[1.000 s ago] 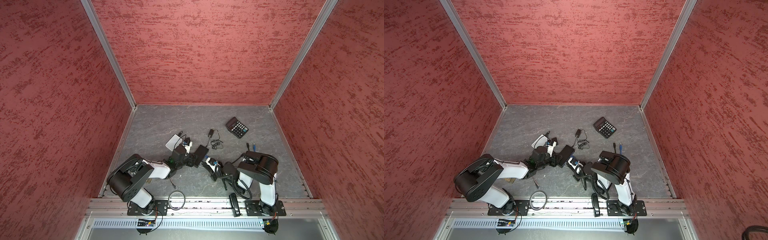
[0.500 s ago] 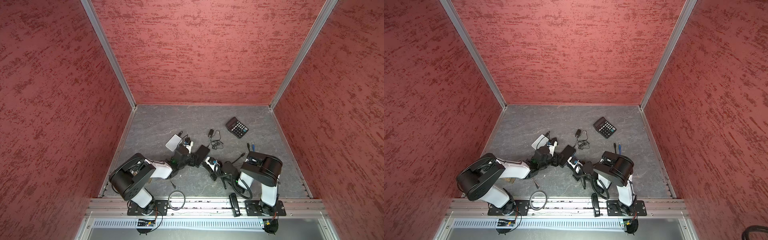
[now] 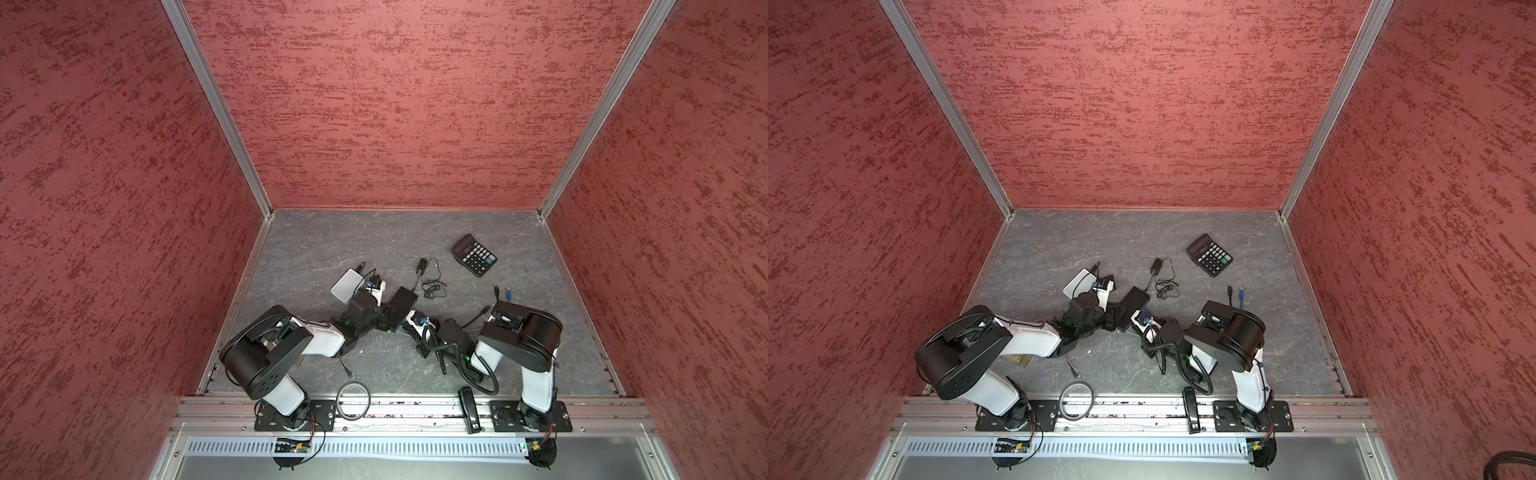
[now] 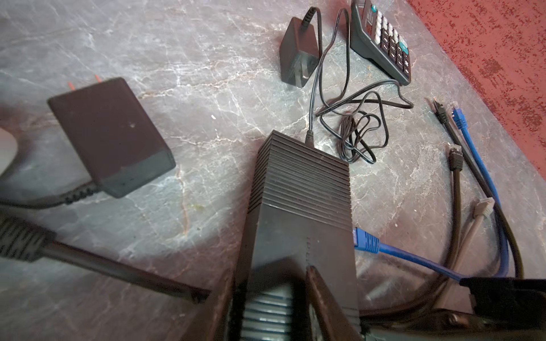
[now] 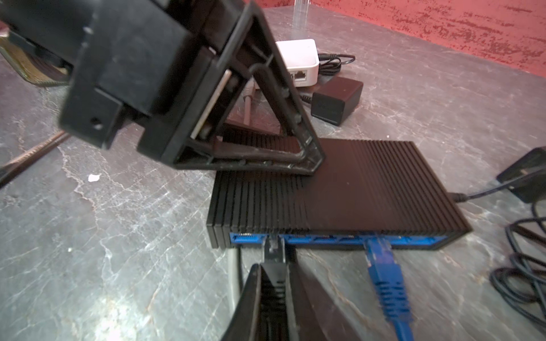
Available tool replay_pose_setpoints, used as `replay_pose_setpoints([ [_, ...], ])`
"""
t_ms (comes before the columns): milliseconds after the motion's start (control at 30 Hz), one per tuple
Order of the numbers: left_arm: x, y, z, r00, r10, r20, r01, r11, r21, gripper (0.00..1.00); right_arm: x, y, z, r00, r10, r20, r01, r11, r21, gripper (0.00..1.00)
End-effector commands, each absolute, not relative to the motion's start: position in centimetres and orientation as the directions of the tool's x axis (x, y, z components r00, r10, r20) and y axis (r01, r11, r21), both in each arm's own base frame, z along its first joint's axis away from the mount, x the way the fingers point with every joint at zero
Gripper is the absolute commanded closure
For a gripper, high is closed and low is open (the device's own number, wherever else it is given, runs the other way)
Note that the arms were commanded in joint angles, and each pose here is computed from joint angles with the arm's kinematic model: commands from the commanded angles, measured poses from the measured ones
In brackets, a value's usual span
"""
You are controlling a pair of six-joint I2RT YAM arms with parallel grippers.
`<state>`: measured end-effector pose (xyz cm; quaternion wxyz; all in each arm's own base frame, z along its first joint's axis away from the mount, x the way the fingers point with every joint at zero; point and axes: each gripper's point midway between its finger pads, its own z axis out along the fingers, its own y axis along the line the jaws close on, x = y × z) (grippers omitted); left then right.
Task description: Insert the plug into the switch port
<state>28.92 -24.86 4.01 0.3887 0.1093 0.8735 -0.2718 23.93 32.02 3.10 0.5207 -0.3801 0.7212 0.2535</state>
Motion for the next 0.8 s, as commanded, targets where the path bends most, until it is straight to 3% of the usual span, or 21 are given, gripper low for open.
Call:
replay_pose_setpoints([
  [0,21.1,-30.7,3.4,-0.753,0.182,-0.633,0.613,0.543,-0.574,0.61,25.5,35.8,8.3,-0.032,-0.168,-0.985,-0.837,0.543,-0.066,1.0],
  [167,20.6,-31.6,3.0,-0.761,0.214,-0.612,0.623,0.502,-0.6,0.61,25.9,36.5,8.5,-0.032,-0.184,-0.982,-0.843,0.533,-0.073,1.0],
  [467,25.8,-27.9,3.7,-0.79,0.058,-0.61,0.489,0.66,-0.57,0.59,26.9,33.8,6.6,-0.136,-0.24,-0.961,-0.769,0.637,-0.05,0.97],
  [567,27.4,-26.5,4.6,-0.78,0.038,-0.625,0.465,0.704,-0.537,0.53,27.2,32.1,5.5,-0.194,-0.25,-0.949,-0.728,0.685,-0.032,0.97],
  [667,28.9,-25.7,5.6,-0.765,0.034,-0.643,0.46,0.727,-0.51,0.41,27.2,30.9,4.4,-0.237,-0.274,-0.932,-0.696,0.717,-0.033,0.97],
  [700,29.3,-25.3,5.8,-0.764,0.033,-0.645,0.456,0.734,-0.503,0.26,27.2,30.6,4.2,-0.245,-0.28,-0.928,-0.691,0.722,-0.035,0.97],
  [733,29.9,-25.1,6.2,-0.758,0.03,-0.651,0.455,0.739,-0.496,0.02,27.2,30.4,3.9,-0.254,-0.283,-0.925,-0.684,0.728,-0.035,0.97],
  [767,30.5,-24.8,6.6,-0.755,0.023,-0.656,0.449,0.747,-0.49,0.0,27.2,30.2,3.7,-0.262,-0.291,-0.92,-0.681,0.732,-0.037,0.97],
])
